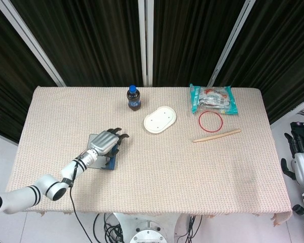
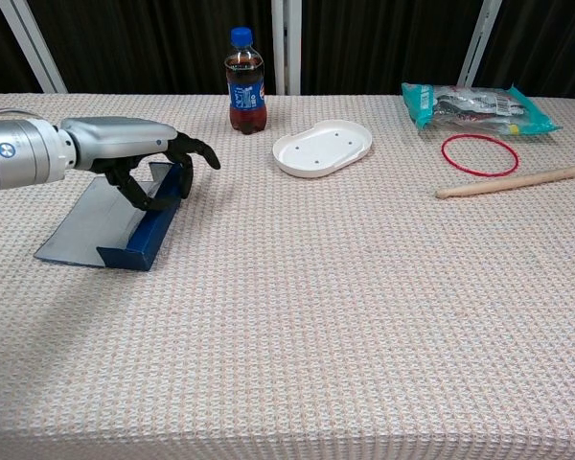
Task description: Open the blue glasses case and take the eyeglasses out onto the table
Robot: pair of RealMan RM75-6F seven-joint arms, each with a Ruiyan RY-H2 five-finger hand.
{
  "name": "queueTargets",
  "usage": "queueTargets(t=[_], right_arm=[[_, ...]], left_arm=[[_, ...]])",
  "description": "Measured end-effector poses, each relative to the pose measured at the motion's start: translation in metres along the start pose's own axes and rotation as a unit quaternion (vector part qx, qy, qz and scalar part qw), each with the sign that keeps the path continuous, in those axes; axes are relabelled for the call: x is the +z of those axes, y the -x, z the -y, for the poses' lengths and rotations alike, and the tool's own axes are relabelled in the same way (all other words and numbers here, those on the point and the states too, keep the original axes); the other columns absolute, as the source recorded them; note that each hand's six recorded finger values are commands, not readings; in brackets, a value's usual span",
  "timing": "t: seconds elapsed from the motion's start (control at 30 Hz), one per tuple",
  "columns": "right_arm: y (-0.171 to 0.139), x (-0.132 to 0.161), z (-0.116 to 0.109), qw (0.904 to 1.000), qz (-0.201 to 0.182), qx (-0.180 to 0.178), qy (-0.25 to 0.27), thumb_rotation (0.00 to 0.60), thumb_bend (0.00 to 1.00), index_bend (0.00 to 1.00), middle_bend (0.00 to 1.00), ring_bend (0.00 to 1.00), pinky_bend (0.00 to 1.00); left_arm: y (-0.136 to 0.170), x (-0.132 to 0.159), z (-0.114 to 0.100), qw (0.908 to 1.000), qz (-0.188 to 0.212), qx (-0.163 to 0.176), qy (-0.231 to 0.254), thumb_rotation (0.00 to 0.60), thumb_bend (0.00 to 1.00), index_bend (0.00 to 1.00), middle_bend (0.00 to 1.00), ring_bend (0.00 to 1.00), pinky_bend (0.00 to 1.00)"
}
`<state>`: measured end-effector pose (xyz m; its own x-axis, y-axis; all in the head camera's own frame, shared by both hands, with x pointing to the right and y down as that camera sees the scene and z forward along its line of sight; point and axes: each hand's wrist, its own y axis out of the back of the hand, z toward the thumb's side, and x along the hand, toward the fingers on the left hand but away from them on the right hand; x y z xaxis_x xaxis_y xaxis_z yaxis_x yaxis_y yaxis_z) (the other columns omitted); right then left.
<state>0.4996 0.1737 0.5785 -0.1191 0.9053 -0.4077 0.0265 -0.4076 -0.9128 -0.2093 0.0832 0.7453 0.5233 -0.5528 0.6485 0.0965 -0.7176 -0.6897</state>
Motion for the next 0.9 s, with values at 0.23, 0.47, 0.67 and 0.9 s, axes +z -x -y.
queueTargets(t=[0.23, 0.47, 0.67, 0.9], right_arm=[[0.001, 0.004, 0.001, 1.0000, -0.003, 0.002, -0.003, 0.600, 0.46, 0.00, 0.00, 0.00, 0.00], [0.002, 0.011, 0.002, 0.9999, -0.008, 0.003, -0.007, 0.600, 0.46, 0.00, 0.00, 0.00, 0.00], [0.002, 0.016, 0.002, 0.9999, -0.010, 0.004, -0.011, 0.600, 0.46, 0.00, 0.00, 0.00, 0.00], [0.003, 0.019, 0.002, 0.9999, -0.011, 0.004, -0.013, 0.600, 0.46, 0.00, 0.00, 0.00, 0.00]], left_arm=[[0.014, -0.024, -0.001, 0.9995, -0.030, 0.000, -0.003, 0.600, 0.46, 0.16, 0.41, 0.06, 0.18], [0.027, -0.043, -0.002, 0.9984, -0.055, 0.007, 0.008, 0.600, 0.46, 0.16, 0.41, 0.06, 0.18], [0.033, -0.063, -0.003, 0.9963, -0.084, 0.010, 0.016, 0.600, 0.47, 0.16, 0.42, 0.06, 0.18], [0.040, -0.079, 0.000, 0.9936, -0.111, 0.002, 0.022, 0.600, 0.48, 0.16, 0.44, 0.08, 0.18]])
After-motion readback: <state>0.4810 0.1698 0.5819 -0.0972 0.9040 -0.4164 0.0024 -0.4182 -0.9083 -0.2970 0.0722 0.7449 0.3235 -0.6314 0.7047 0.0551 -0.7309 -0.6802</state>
